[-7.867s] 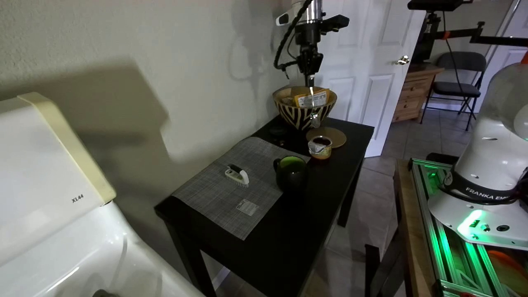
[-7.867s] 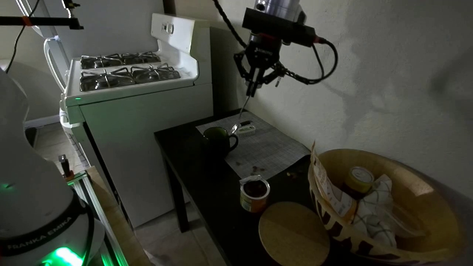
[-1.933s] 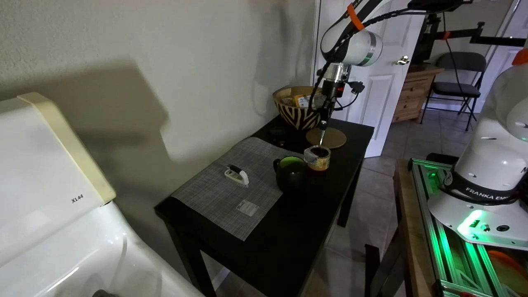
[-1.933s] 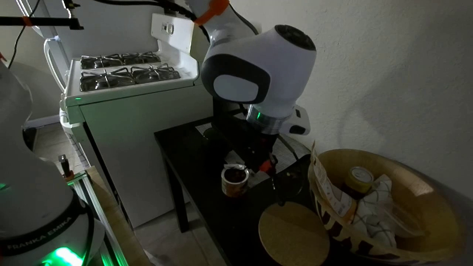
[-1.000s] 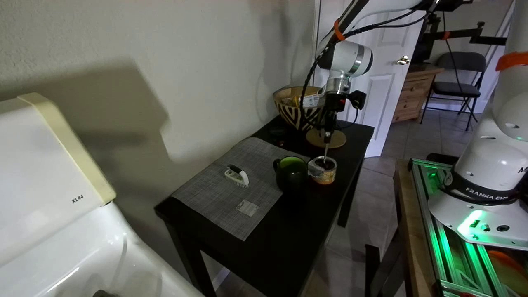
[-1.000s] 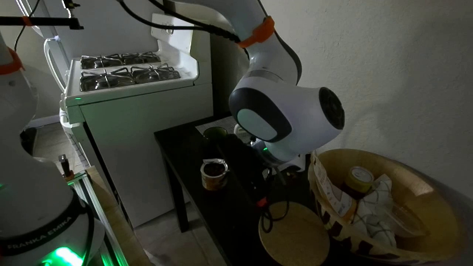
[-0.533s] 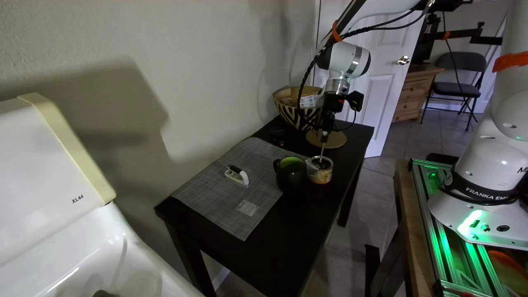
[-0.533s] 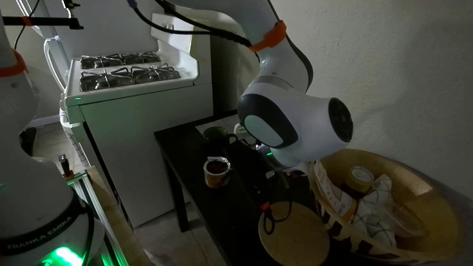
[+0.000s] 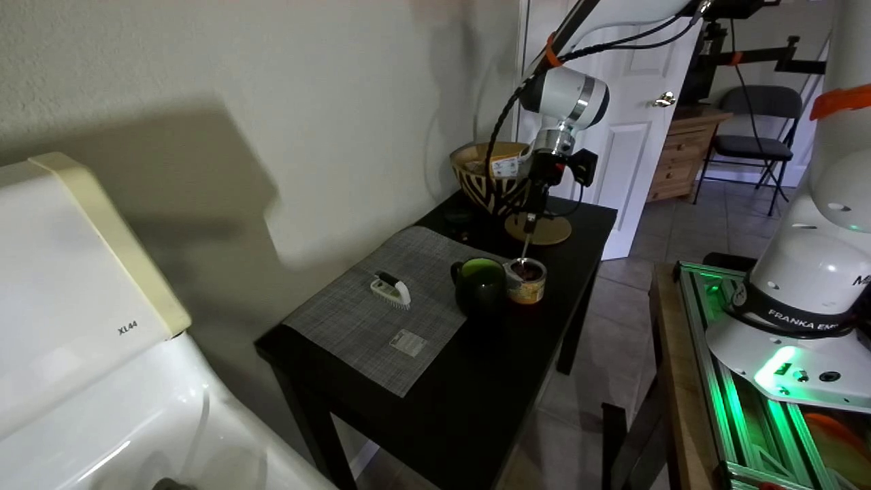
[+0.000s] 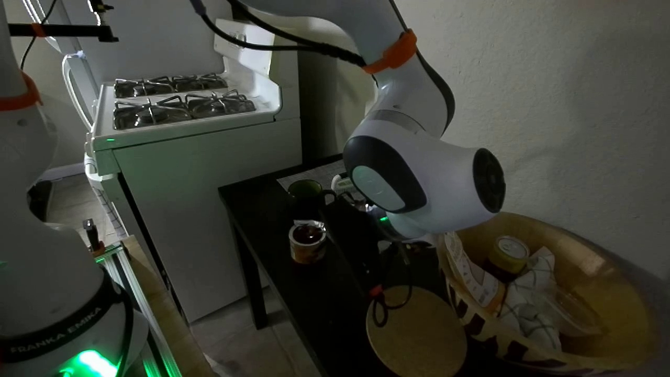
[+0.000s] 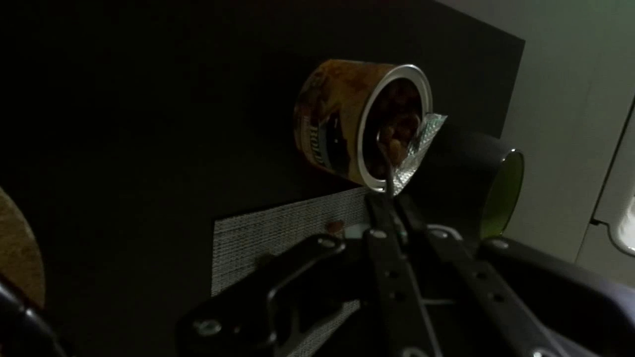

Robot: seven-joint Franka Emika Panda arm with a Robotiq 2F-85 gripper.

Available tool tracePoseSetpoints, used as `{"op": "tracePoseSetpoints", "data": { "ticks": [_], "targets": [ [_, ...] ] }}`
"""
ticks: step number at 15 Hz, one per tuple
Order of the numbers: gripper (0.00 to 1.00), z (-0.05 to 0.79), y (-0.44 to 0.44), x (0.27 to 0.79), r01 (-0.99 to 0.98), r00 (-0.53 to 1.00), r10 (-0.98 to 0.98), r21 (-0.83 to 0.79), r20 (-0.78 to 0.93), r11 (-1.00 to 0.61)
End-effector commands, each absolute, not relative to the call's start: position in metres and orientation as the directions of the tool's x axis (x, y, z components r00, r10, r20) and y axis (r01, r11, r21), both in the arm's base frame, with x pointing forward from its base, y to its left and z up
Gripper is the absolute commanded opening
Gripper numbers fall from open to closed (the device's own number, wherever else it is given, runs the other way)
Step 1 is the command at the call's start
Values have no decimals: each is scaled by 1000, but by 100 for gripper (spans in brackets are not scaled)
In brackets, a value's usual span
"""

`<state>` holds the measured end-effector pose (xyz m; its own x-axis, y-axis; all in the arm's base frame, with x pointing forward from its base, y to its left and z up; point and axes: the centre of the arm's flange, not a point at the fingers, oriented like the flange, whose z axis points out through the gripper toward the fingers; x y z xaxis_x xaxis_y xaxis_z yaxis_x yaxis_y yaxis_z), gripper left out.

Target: Use the silver spoon to place some contents from the tin into the black mug.

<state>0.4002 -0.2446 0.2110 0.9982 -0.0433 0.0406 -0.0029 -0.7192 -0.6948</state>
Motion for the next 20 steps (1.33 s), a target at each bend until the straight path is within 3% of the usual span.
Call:
{"op": "tracePoseSetpoints", "data": {
  "ticks": [1,20],
  "targets": [
    [2,206,-247,404,15,998,-32,-740,49,-673],
    [2,207,-262,397,182,983,99,-767,153,-615]
  ]
}}
